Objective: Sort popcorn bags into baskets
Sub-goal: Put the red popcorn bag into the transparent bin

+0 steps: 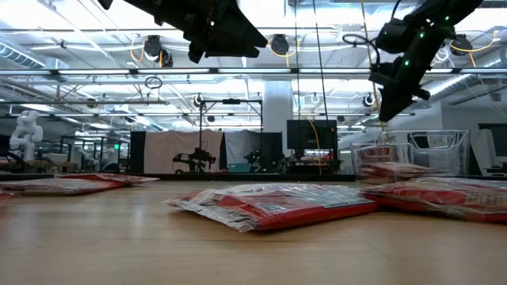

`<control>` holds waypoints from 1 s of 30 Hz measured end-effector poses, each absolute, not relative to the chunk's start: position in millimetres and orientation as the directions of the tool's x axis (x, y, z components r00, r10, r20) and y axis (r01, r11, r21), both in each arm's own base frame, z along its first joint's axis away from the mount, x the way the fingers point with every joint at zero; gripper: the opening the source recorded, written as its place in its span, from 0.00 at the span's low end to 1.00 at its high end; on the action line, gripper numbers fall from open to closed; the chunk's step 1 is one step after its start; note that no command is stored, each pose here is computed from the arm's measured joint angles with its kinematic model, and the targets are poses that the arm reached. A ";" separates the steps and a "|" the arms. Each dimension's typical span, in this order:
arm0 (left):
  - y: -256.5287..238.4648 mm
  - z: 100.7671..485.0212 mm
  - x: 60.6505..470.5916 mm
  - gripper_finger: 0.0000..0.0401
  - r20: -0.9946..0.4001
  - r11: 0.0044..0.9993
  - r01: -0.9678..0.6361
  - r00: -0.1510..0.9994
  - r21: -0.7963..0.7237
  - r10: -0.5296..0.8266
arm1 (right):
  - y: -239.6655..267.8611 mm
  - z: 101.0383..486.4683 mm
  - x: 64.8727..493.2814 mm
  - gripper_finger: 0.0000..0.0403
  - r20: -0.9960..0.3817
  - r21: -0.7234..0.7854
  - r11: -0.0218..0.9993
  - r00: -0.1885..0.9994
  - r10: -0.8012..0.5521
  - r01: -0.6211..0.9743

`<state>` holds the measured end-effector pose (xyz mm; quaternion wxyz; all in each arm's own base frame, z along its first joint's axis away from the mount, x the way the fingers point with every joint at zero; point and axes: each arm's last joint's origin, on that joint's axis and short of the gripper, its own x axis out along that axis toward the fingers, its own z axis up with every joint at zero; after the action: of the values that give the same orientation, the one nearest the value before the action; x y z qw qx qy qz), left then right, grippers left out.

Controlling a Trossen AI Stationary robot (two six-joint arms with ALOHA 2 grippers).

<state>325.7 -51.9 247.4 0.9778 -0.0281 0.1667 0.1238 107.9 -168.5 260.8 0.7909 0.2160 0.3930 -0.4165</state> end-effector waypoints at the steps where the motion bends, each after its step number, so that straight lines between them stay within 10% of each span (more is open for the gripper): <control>1: -51.4 247.4 325.8 0.39 -0.333 0.967 -0.253 0.913 -0.014 0.234 | -165.0 262.8 108.6 0.17 -0.797 0.019 0.564 0.353 -0.490 0.825; 30: -44.8 246.9 326.5 0.39 -0.339 0.961 -0.275 0.906 -0.017 0.253 | -197.7 176.8 142.1 0.00 -0.952 -0.225 0.496 -0.079 -0.297 0.839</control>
<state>326.5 -44.8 246.9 0.9757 -0.0321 0.1693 0.1352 142.1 -197.7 176.8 0.6377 0.2318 0.5843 -0.4453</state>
